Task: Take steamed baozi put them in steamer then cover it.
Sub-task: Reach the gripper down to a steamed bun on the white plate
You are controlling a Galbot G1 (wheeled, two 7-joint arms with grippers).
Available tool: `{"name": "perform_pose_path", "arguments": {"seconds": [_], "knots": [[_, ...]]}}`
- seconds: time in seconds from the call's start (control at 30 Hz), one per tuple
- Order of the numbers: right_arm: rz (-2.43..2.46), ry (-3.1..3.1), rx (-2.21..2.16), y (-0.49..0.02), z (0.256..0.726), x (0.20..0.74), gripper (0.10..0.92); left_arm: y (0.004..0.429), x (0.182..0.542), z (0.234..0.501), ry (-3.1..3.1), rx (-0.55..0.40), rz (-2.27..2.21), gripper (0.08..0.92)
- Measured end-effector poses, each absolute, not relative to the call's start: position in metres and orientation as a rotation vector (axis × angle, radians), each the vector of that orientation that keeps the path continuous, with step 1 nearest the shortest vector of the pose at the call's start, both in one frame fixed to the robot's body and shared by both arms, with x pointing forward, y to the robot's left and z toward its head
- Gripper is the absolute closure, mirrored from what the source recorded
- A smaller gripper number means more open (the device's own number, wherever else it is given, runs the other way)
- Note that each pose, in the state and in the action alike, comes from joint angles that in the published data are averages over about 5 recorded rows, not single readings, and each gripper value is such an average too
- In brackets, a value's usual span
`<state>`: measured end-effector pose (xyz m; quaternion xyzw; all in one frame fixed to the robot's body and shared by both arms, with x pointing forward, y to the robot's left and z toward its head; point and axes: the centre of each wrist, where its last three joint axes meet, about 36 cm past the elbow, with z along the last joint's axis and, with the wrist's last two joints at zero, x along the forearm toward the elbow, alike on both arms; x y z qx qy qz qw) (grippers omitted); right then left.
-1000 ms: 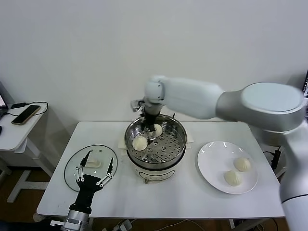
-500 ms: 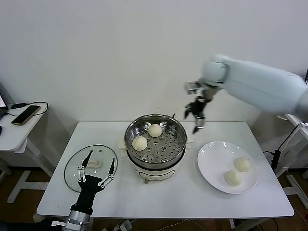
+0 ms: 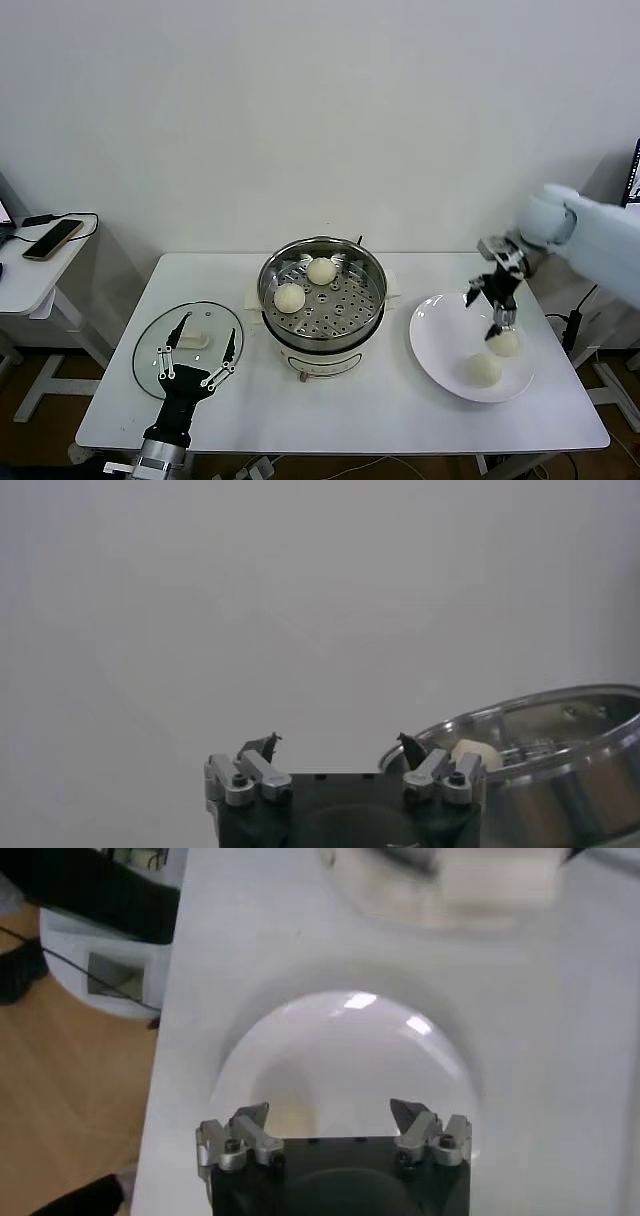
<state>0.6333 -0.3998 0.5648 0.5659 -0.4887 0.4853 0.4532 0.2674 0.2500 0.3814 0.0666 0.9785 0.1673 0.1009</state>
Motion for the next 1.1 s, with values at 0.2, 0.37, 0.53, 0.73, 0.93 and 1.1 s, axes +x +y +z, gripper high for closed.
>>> {"name": "perform_pose_path", "arguments": {"seconds": [0.2, 0.37, 0.53, 0.73, 0.93, 1.1], "knots": [[1.171, -1.207, 1.368, -0.416, 0.518, 0.618, 0.2, 0.251, 0.266, 0.381, 2.893, 0.189, 0.497, 0.177], [1.166, -1.221, 1.345, -0.422, 0.494, 0.611, 0.2, 0.251, 0.266, 0.381, 2.894, 0.184, 0.493, 0.177], [1.166, -1.234, 1.328, -0.425, 0.479, 0.608, 0.2, 0.252, 0.266, 0.381, 2.892, 0.178, 0.495, 0.177], [1.161, -1.24, 1.323, -0.426, 0.464, 0.603, 0.219, 0.252, 0.266, 0.381, 2.893, 0.173, 0.495, 0.177], [1.169, -1.255, 1.318, -0.426, 0.462, 0.602, 0.33, 0.252, 0.267, 0.382, 2.892, 0.168, 0.491, 0.177], [1.187, -1.261, 1.322, -0.426, 0.47, 0.602, 0.387, 0.251, 0.267, 0.383, 2.89, 0.166, 0.49, 0.177]]}}
